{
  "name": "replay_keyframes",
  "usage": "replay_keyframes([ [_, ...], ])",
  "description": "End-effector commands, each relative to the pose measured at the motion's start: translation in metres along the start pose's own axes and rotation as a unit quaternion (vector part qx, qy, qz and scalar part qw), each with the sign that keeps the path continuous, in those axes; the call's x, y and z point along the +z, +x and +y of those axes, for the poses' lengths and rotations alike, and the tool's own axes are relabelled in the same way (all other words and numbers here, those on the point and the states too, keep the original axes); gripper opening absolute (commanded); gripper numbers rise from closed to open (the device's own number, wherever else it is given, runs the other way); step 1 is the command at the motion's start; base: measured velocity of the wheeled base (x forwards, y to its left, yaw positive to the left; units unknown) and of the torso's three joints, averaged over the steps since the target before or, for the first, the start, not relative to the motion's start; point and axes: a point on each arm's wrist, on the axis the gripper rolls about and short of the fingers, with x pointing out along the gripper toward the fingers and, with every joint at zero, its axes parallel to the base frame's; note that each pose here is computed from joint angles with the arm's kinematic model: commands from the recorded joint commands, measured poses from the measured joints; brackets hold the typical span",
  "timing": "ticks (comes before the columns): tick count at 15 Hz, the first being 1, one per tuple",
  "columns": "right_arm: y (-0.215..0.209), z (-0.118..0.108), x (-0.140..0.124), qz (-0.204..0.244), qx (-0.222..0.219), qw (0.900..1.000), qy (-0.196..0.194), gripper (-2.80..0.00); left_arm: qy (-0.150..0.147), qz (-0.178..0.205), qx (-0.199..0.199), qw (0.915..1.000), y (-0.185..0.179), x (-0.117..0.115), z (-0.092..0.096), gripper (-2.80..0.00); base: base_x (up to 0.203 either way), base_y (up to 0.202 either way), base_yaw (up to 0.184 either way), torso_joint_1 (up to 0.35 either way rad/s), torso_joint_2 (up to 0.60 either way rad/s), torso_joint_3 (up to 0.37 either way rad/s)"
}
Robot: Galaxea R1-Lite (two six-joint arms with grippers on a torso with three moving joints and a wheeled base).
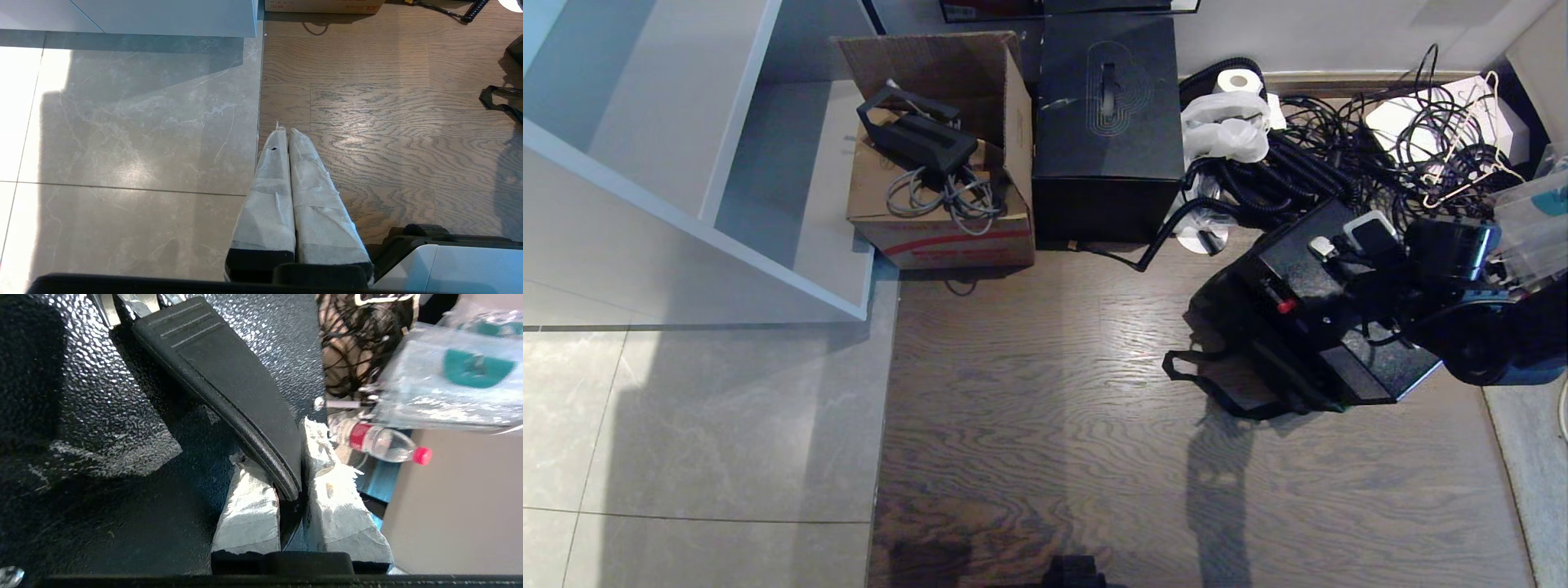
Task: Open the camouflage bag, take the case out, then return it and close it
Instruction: Place the black box back
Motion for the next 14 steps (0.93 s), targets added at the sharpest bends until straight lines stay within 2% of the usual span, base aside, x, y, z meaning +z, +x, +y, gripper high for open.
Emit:
replay_keyframes([
  [1, -0.009, -0.015, 0.011, -0.016, -0.015, 1.000, 0.008, -2.80, 0.000, 0.000, 0.000, 1.0000, 0.000, 0.000, 0.000, -2.80, 0.000, 0.000, 0.000, 0.000, 0.00, 0.000],
  [10, -0.015, -0.034, 0.028, -0.036, -0.033, 0.999, 0.022, -2.80, 0.000, 0.000, 0.000, 1.0000, 0.000, 0.000, 0.000, -2.80, 0.000, 0.000, 0.000, 0.000, 0.00, 0.000],
  [14, -0.008, -0.019, 0.020, -0.022, -0.018, 0.999, 0.026, -2.80, 0.000, 0.000, 0.000, 1.0000, 0.000, 0.000, 0.000, -2.80, 0.000, 0.000, 0.000, 0.000, 0.00, 0.000],
])
